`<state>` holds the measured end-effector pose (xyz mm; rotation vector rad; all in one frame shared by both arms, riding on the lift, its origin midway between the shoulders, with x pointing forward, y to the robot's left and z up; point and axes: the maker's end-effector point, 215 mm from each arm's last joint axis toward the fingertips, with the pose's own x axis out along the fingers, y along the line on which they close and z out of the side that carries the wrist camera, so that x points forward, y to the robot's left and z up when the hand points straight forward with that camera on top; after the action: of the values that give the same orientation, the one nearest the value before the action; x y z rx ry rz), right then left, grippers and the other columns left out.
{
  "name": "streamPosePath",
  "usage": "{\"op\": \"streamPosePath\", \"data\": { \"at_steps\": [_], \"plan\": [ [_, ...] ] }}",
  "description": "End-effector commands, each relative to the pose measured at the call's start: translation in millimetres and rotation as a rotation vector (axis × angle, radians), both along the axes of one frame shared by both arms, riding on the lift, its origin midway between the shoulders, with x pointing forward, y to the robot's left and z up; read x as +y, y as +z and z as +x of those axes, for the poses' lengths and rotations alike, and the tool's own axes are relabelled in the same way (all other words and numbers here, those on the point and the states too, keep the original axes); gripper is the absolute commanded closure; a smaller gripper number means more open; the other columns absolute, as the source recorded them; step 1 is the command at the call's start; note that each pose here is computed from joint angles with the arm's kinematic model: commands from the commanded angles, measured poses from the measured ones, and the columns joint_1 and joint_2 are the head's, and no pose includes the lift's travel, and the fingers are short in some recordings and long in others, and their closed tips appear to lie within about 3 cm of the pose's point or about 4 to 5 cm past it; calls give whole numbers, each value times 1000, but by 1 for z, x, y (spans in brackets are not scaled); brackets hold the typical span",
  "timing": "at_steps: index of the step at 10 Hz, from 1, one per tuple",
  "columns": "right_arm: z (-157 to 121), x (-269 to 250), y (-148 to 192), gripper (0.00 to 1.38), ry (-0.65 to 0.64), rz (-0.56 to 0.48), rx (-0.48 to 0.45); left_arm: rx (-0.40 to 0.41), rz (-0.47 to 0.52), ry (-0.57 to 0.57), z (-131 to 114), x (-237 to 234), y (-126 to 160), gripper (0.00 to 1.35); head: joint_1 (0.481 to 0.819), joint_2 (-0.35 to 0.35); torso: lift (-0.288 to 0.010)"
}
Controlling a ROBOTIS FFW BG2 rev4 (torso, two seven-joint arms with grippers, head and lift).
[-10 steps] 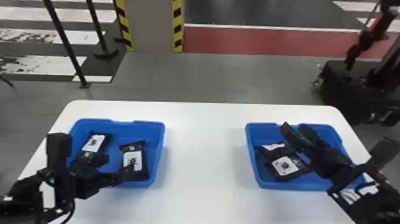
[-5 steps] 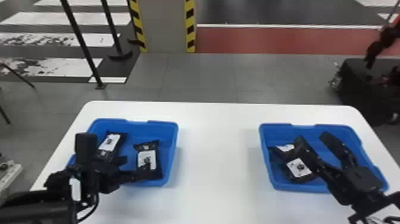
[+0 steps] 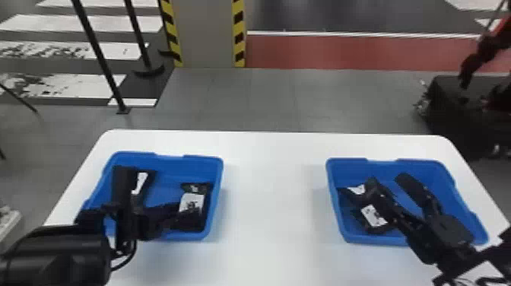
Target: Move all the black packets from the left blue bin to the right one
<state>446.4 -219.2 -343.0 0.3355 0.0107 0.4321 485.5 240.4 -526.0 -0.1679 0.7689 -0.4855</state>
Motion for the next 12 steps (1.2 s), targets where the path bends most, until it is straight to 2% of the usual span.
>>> {"op": "streamPosePath", "data": {
  "at_steps": [1,4,7,9,12],
  "plan": [
    [-1,0,1,288,1,7,-1,-50,6,-3,4,4,6,1188,695,25,-110],
    [0,6,1,289,12,23,2,-188,-2,-47,15,1,56,1205,695,27,-110],
    [2,17,3,289,37,35,2,-280,-43,-75,-2,-8,109,1205,695,34,-110],
    [7,38,2,289,110,56,20,-364,-138,-169,-5,-48,145,1205,695,33,-110],
    [24,75,3,289,227,90,30,-386,-239,-306,-5,-124,168,1205,695,-1,-110]
  ]
}}
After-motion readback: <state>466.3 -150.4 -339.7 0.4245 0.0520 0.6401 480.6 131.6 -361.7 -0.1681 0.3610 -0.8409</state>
